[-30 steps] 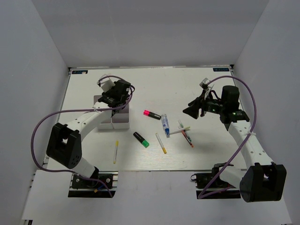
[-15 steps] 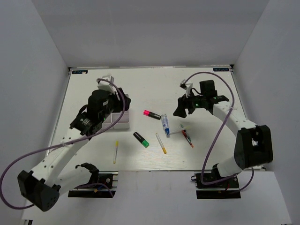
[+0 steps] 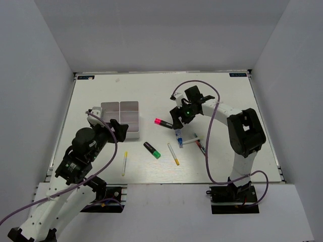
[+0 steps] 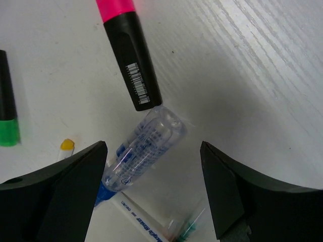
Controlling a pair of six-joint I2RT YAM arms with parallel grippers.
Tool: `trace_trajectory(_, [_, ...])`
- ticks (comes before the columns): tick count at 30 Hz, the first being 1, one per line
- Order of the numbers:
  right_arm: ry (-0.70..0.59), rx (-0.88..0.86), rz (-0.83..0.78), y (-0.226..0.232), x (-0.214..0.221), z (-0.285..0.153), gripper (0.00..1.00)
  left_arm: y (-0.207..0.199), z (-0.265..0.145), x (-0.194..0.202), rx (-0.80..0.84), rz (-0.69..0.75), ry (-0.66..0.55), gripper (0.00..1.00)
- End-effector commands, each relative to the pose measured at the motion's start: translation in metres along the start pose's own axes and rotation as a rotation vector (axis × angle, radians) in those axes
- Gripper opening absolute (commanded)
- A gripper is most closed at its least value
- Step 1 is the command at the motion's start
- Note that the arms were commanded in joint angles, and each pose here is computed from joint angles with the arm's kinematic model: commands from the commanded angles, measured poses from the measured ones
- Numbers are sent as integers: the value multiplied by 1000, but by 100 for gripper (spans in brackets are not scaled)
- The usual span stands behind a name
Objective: Sort the stationery into containers
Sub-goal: Pick up the stationery from the center of the board.
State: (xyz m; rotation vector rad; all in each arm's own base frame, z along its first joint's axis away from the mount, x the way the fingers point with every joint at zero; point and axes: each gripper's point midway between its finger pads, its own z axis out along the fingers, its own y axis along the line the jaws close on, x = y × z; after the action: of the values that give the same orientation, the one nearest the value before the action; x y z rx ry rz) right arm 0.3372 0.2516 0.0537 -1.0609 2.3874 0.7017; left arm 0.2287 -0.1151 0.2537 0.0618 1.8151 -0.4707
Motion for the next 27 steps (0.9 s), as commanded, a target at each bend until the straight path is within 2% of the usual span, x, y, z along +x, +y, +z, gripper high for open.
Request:
trace_trajectory(1, [26, 62, 31, -6, -11, 0, 80, -1, -3, 5, 22, 30, 9, 81])
trace_trajectory(9, [112, 142, 30, -5, 4, 14, 80, -7, -10, 3, 66, 26, -12, 81])
trace_trajectory(13, [144, 156, 31, -5, 12, 19, 70, -8, -14, -1, 72, 24, -32, 81])
trace_trajectory(16, [164, 198, 22, -8, 16, 18, 67, -8, -14, -2, 73, 24, -32, 81])
trace_trajectory(22, [223, 225, 17, -12, 36, 21, 54, -10, -16, -3, 84, 23, -38, 81])
trace_trajectory(27, [225, 215, 0, -9, 34, 18, 31, -9, -17, 0, 84, 23, -38, 81])
